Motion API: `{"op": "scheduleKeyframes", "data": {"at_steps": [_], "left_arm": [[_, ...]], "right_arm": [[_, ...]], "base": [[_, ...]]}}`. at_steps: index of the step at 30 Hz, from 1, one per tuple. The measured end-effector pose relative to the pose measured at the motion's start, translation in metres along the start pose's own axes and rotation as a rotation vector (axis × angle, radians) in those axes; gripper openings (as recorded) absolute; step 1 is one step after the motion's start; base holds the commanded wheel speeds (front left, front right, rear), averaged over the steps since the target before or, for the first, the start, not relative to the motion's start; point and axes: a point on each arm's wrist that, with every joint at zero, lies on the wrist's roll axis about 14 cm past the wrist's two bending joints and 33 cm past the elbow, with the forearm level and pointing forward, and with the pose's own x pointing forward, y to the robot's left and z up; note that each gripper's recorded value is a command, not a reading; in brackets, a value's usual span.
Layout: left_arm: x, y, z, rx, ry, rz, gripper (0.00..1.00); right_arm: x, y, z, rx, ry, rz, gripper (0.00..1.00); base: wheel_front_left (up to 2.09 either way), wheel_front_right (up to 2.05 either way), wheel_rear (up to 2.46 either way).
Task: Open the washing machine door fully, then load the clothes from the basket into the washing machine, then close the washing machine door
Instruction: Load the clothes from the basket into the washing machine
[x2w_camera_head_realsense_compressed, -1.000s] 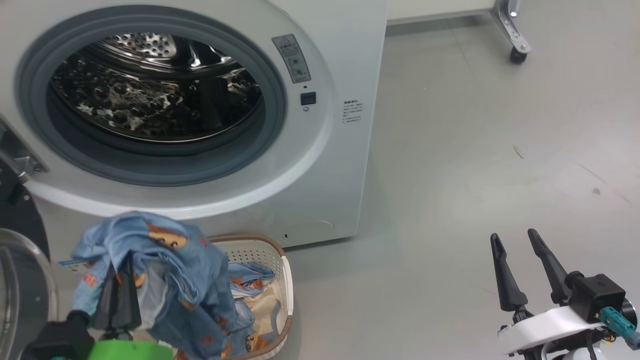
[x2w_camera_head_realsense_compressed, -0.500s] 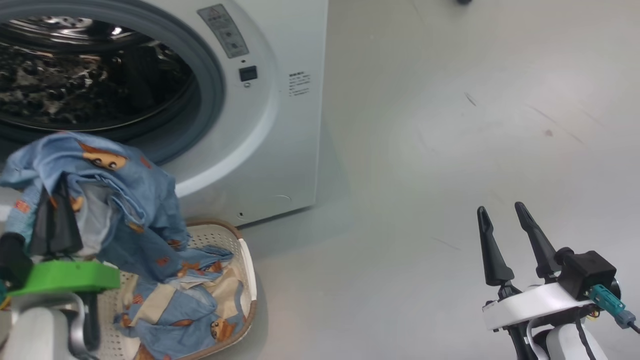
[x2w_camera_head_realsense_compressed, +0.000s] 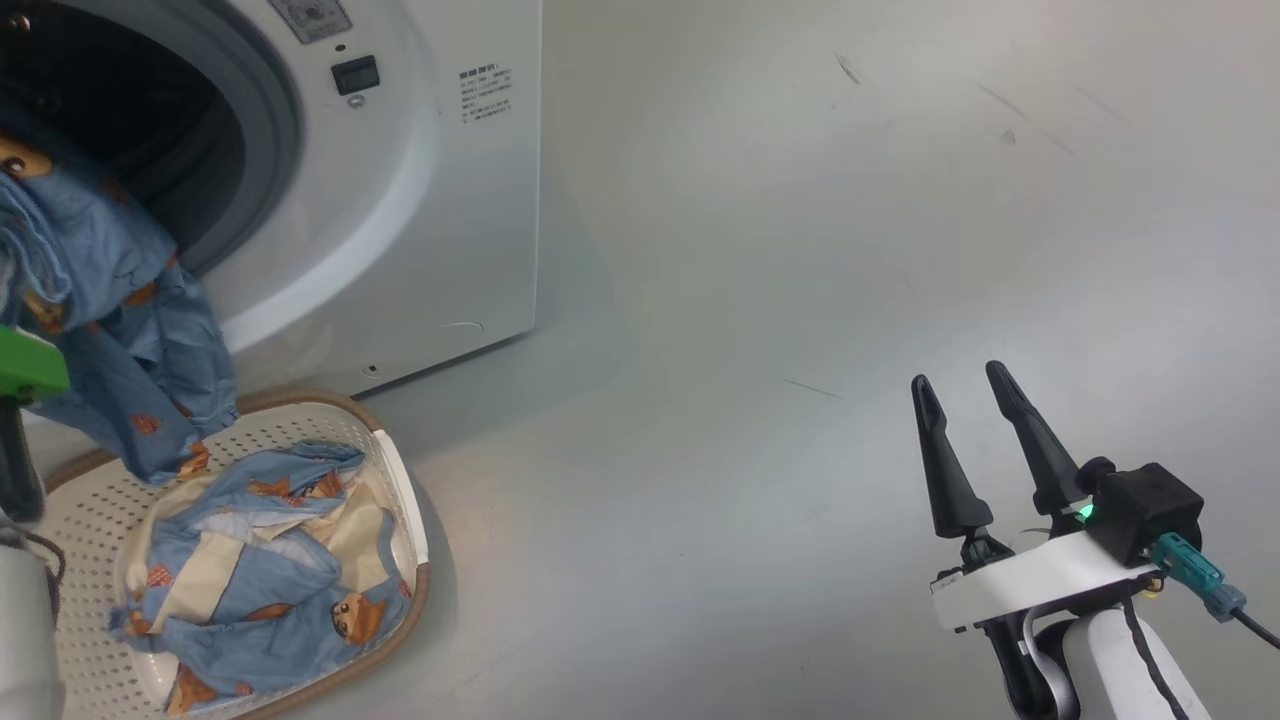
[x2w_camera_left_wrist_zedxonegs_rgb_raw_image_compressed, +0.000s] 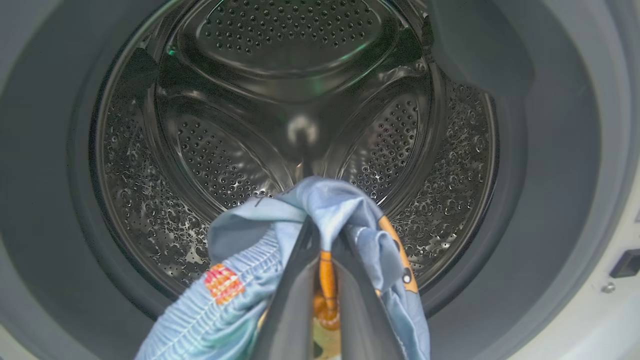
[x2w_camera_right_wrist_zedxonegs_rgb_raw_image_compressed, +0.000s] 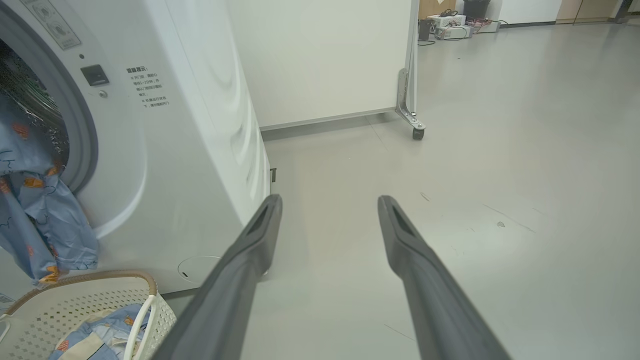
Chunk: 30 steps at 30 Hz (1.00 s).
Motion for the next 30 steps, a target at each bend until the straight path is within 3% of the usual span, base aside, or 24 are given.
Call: {"op": "scheduleKeyframes", "data": {"at_steps": [12, 20, 30], "left_arm": [[0.061, 0.007, -0.046, 0.001, 0.057, -0.004, 0.00], [0.076, 0.025, -0.094, 0.002, 0.136, 0.039, 0.00], [0.097, 0.042, -0.097, 0.021, 0.102, 0.079, 0.00]], "right_arm": [[0.027, 0.000, -0.023, -0.025, 0.068, 0.001, 1.00], [0.038, -0.003, -0.044, -0.040, 0.123, -0.001, 1.00], [0.043, 0.005, -0.059, -0.037, 0.163, 0.023, 1.00]], "base": [[0.00, 0.00, 0.00], [0.00, 0.00, 0.00], [0.00, 0.00, 0.00]]}}
